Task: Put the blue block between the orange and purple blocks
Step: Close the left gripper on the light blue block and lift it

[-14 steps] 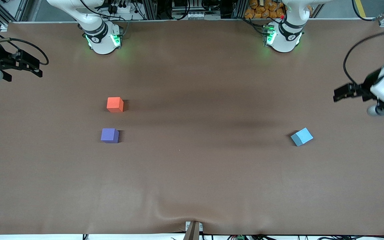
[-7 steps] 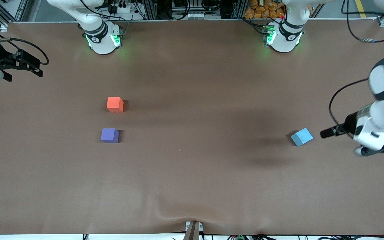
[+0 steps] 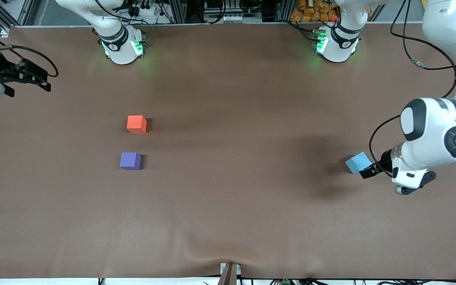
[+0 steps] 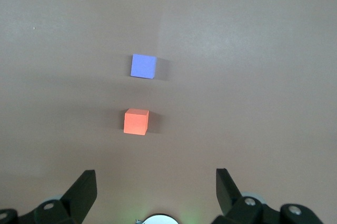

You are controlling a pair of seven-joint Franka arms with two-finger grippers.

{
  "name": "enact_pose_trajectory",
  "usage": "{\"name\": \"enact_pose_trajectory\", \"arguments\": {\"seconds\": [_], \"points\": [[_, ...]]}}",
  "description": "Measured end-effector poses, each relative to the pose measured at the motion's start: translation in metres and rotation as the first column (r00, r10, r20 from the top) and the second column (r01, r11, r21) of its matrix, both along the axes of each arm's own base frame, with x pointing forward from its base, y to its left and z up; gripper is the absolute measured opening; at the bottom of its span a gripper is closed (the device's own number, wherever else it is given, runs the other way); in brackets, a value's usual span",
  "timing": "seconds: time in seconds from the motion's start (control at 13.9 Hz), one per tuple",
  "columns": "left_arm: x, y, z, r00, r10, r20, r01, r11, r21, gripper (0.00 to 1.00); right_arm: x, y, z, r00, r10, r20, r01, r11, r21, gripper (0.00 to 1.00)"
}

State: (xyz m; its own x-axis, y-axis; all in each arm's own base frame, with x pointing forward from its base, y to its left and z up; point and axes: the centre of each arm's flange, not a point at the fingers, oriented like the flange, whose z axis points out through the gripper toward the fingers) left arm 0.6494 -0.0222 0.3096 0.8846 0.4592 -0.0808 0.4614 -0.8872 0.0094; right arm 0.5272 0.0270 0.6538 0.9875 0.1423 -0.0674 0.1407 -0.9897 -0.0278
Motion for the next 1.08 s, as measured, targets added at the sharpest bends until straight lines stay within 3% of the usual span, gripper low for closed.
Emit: {"name": "enact_pose_trajectory", "arguments": {"seconds": [0.43,1.08], "points": [[-0.011,0.013,-0.073,0.996,-0.007,-0.088,0.010,0.999,0.032,1.00,0.002,0.000,-0.003,1.000,0.001,-0.005,-0.001,1.000,0.000,1.00],[-0.033,0.030,-0.104,0.989,-0.025,-0.143,0.035,0.997,0.072,1.00,0.002,-0.006,-0.003,1.000,-0.011,-0.006,0.011,1.000,0.000,1.00]]}}
